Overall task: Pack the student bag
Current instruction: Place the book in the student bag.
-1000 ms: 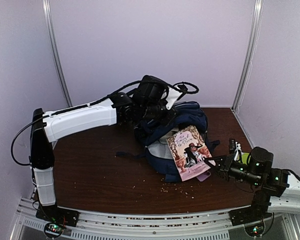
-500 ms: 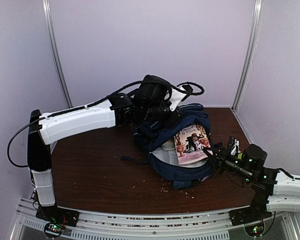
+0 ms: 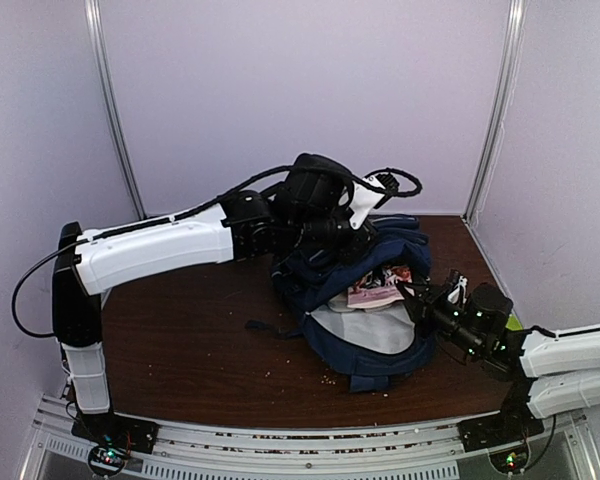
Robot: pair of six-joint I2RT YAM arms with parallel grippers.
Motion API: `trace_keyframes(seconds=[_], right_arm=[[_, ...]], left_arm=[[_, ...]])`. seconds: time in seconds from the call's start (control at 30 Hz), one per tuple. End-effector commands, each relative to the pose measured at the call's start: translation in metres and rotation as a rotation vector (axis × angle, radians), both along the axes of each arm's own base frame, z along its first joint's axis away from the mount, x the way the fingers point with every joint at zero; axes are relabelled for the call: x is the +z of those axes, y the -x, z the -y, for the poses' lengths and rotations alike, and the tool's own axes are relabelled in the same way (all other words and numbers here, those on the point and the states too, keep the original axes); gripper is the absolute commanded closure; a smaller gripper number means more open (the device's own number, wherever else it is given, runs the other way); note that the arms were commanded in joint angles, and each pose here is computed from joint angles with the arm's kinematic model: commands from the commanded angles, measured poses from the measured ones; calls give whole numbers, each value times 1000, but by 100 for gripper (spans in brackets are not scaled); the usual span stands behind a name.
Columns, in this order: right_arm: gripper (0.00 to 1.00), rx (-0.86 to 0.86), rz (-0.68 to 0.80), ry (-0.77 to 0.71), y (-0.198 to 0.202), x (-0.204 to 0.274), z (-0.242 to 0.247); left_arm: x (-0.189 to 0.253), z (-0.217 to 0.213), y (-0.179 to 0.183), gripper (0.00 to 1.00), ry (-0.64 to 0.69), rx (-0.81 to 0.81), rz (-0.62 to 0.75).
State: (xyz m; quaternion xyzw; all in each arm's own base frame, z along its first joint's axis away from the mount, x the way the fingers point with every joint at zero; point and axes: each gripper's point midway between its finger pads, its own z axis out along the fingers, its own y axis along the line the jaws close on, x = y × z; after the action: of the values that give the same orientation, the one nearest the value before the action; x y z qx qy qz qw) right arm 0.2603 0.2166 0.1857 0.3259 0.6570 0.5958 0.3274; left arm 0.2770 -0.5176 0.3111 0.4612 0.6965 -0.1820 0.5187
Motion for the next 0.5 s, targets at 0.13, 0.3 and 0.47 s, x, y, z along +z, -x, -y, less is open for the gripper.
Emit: trace_keyframes(seconds=[0.13, 0.3, 0.47], right_arm=[[100, -38, 33, -116, -28, 20, -17], [100, -24, 3, -133, -41, 9, -33], [100, 3, -22, -112, -54, -2, -46]], left_arm=[[153, -10, 31, 100, 418, -73, 147], [145, -14, 29, 100, 354, -37, 200], [140, -20, 31, 100, 320, -31, 219]])
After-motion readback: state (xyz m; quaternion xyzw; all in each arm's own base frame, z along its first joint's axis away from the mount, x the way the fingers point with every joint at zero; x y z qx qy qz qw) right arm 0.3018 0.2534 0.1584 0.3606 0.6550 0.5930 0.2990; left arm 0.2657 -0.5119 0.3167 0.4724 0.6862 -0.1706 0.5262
